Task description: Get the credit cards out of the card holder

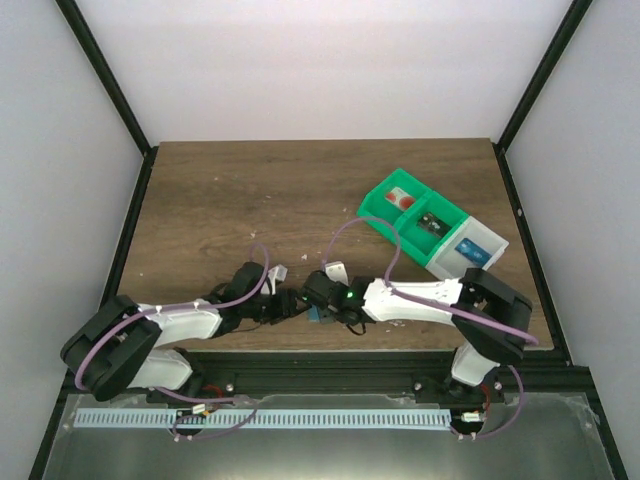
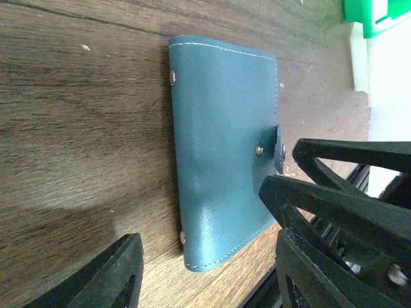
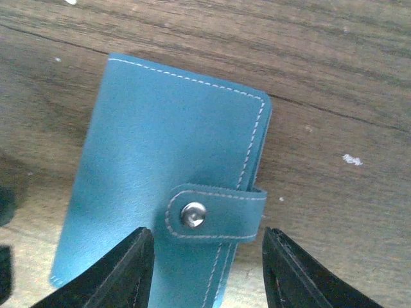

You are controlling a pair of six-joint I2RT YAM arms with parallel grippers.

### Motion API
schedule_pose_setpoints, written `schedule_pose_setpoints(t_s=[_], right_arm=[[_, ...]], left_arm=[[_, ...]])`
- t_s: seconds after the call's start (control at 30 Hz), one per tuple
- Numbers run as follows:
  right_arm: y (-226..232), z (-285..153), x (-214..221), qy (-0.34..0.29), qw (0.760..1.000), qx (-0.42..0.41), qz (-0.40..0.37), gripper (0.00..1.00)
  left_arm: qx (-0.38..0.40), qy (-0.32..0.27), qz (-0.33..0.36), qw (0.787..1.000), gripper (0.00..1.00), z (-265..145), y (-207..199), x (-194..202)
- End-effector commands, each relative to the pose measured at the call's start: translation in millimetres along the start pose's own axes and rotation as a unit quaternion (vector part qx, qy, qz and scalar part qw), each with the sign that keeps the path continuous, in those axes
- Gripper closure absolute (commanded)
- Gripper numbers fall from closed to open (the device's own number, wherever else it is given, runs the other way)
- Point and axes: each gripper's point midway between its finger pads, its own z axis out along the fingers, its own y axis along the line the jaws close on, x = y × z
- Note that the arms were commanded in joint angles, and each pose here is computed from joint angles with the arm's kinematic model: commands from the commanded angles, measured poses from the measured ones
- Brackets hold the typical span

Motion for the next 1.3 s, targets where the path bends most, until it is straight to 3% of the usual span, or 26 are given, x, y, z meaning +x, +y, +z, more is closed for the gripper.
schedule_pose_setpoints(t_s=[0.0,0.13,0.33,0.57,0.97,1.13,1.27], right_arm=[[-2,4,-10,-0.027,0.999,0.027,-0.015,0.53],[-1,3,-18,-0.042,0.999,0.027,-0.013,0.67],[0,-7,-30,-0.078,0.997,0.013,-0.021,0.99],[13,-27,-34,-0.118,0.990,-0.079,-0.003,1.00],[37,-82,-49,-0.170,0.957,-0.231,0.044,0.99],[34,-101,-53,-0.203,0.934,-0.280,0.086,0.99],[34,-97,-49,-0.201,0.931,-0.288,0.093,0.99]], left_arm=[[0.008,-0.013,0.003,1.000,0.41,-1,-1,-3],[0.010,-0.008,-0.001,1.000,0.42,1,2,0],[0.018,-0.010,0.006,1.000,0.43,1,-3,-2],[0.013,-0.036,0.011,0.999,0.43,-10,-10,-11],[-0.004,-0.104,0.039,0.994,0.26,-60,-34,-41],[-0.043,-0.098,0.060,0.992,0.21,-69,-25,-37],[0.003,-0.080,0.064,0.995,0.18,-63,-35,-29]])
